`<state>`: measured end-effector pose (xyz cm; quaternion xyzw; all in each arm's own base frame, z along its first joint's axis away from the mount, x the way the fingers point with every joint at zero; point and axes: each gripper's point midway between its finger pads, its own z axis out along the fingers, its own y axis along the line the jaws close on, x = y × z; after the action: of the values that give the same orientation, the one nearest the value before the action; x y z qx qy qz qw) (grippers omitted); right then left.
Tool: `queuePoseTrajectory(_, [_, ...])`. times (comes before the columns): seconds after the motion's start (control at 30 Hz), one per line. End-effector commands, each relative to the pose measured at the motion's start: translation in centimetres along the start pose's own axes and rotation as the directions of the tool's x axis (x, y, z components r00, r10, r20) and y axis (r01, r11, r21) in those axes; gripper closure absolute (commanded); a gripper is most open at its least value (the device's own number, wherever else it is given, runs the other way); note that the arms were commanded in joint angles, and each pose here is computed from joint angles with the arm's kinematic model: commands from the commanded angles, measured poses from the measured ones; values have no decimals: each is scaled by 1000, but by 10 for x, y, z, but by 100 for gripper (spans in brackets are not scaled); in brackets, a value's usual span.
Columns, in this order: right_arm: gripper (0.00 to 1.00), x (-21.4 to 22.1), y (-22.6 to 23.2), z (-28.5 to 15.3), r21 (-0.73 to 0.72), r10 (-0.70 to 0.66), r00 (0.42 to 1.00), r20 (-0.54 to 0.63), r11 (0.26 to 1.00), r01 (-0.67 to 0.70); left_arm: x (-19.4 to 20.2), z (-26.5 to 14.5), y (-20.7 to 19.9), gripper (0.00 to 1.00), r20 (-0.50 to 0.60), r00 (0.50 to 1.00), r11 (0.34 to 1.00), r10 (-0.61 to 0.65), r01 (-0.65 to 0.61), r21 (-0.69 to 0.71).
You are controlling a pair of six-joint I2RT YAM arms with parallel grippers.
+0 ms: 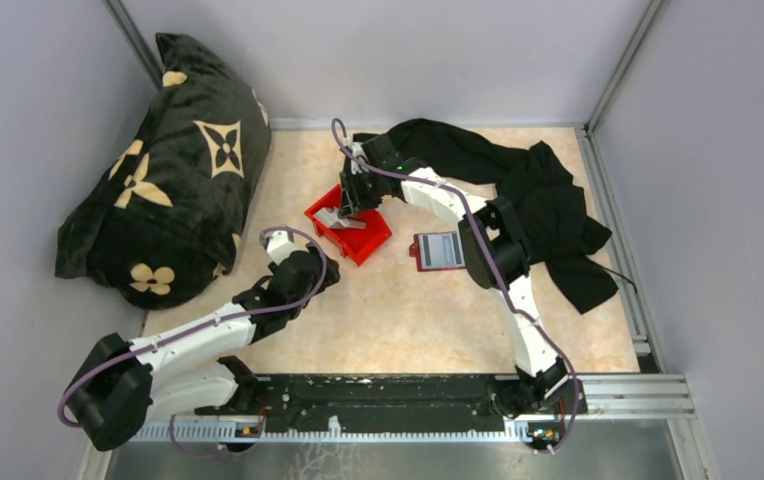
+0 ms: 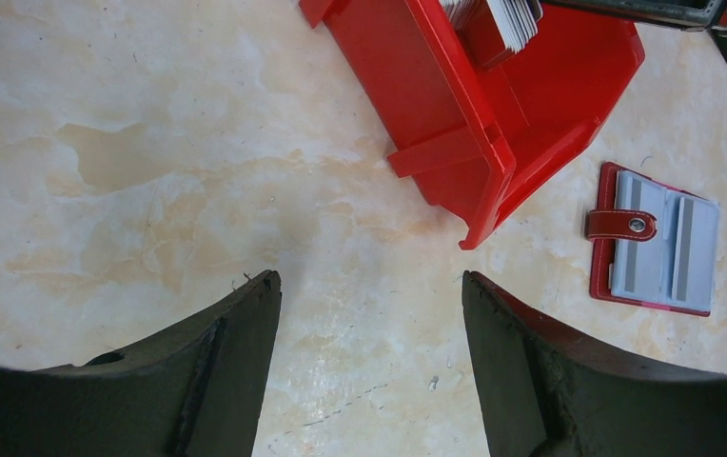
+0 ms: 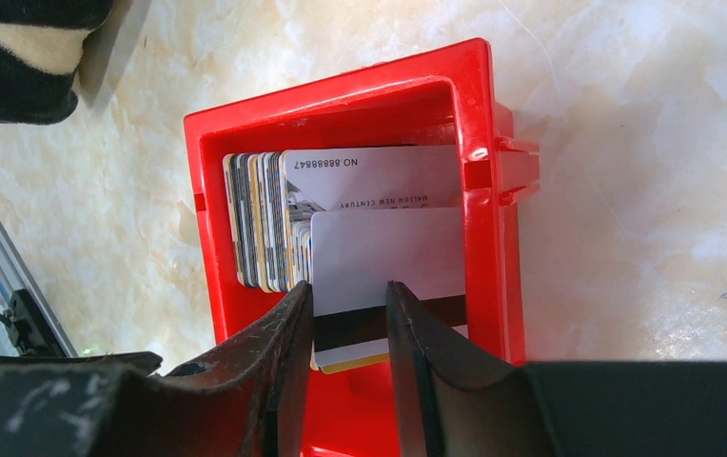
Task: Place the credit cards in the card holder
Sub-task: Pick up the credit card from the storage box.
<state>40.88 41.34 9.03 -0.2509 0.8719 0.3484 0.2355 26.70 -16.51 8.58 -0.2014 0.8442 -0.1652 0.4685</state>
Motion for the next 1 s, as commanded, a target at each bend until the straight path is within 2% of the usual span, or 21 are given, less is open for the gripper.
queuePoseTrajectory(0.0, [68,-20,23,-21,-28,-21,999,48,999,22,-3,2,-5,24,7,1000,1000,-1,1,20])
queuePoseTrajectory(0.97, [71,-30,24,-47,-5,-33,995,96,999,33,-1,5,-8,24,-10,1000,1000,-5,5,26])
